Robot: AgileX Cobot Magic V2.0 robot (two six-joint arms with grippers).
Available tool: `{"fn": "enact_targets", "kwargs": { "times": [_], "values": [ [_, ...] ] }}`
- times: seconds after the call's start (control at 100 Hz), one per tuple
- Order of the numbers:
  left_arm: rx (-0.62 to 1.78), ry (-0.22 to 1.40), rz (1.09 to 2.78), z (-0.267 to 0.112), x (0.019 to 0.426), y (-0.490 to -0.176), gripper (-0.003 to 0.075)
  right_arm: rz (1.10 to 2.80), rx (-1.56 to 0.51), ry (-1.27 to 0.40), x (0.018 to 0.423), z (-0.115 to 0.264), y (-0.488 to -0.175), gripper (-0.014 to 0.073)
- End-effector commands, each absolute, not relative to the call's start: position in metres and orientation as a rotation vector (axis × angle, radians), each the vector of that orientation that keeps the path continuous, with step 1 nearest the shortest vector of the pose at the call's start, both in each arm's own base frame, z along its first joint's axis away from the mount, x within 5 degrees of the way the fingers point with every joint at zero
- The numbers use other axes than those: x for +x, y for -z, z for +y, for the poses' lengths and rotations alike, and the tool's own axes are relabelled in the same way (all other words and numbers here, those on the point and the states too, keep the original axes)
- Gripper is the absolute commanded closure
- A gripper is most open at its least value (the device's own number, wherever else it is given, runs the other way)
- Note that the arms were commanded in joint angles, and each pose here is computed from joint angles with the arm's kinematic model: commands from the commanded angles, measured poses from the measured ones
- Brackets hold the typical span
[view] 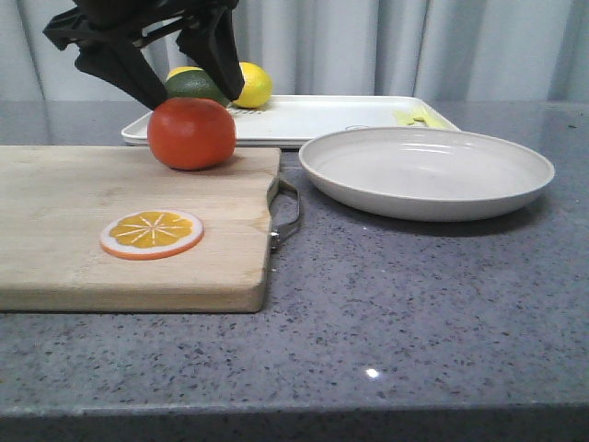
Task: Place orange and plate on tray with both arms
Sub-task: 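Lower the left gripper over the tangerine and close on it, then lift the tangerine with the left gripper and carry it over the white plate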
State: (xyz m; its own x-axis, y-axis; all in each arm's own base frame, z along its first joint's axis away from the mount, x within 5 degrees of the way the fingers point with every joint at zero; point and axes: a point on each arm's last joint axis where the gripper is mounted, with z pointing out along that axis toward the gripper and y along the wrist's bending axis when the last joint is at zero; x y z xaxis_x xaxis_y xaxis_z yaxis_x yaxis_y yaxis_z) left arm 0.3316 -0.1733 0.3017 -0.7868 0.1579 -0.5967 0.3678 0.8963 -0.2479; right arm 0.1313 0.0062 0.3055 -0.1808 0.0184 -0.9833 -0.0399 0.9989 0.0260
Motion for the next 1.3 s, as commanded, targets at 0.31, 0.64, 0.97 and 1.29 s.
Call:
{"fn": "enact_targets", "kwargs": {
  "times": [0.31,0.64,0.97,1.29],
  "values": [
    [0.367,0.516,2.408,-0.177,0.331,-0.32,0.0163,1.631,-0.027,-0.044,0.133,0.006,-0.325,0.0661],
    [0.368,0.513,2.42,-0.178,0.332,-0.317,0.0167,1.631,-0.027,-0.044,0.133,0.006,-0.325,0.0661],
    [0.369,0.513,2.42,-0.178,0.332,-0.317,0.0351,1.631,-0.027,-0.044,0.133,0.006,-0.325,0.0661],
    [0.395,0.522,2.394,-0.179,0.333,-0.336,0.0387,1.632,-0.027,-0.043,0.133,0.006,-0.325,0.0661]
  ]
}}
